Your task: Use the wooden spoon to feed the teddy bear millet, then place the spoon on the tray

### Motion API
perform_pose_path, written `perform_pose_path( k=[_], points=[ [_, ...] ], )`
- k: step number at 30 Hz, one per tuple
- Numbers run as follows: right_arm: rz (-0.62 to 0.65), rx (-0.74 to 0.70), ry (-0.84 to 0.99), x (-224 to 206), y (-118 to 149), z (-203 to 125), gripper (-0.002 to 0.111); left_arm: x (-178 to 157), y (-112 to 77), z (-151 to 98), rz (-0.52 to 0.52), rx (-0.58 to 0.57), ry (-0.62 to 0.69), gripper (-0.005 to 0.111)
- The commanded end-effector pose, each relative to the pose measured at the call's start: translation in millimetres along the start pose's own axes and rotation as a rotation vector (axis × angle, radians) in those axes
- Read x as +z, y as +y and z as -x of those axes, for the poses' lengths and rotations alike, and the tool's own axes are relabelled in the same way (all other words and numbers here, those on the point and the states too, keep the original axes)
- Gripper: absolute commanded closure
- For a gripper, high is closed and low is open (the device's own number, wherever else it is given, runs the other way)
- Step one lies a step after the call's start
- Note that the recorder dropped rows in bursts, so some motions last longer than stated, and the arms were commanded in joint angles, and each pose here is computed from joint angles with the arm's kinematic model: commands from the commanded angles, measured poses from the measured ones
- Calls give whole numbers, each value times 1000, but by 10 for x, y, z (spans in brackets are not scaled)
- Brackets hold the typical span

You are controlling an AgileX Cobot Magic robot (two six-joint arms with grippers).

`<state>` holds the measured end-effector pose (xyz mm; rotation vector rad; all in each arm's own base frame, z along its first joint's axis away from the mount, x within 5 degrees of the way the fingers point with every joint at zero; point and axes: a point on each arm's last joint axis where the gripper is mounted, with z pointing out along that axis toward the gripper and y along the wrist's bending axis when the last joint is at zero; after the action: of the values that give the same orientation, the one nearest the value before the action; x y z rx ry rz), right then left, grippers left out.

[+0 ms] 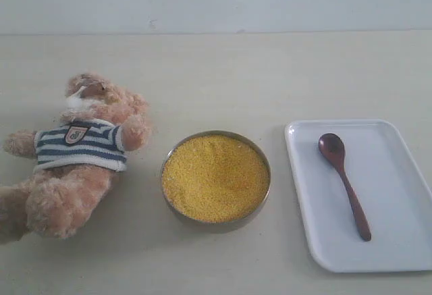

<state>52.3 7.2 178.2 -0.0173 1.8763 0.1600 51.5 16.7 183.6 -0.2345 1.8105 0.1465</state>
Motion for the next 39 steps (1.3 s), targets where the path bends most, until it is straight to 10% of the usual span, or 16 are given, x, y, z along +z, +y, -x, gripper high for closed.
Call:
perform_pose_path(
  k=[1,31,39],
  points=[
    [-5,7,-13,-4,-2,10,108,1,3,-11,5,-4,0,103],
    [-44,-172,-43,-6,-35,40,108,1,3,-11,5,-4,0,103],
    [47,24,-737,-241,33,610,108,1,3,-11,5,-4,0,103]
  ],
)
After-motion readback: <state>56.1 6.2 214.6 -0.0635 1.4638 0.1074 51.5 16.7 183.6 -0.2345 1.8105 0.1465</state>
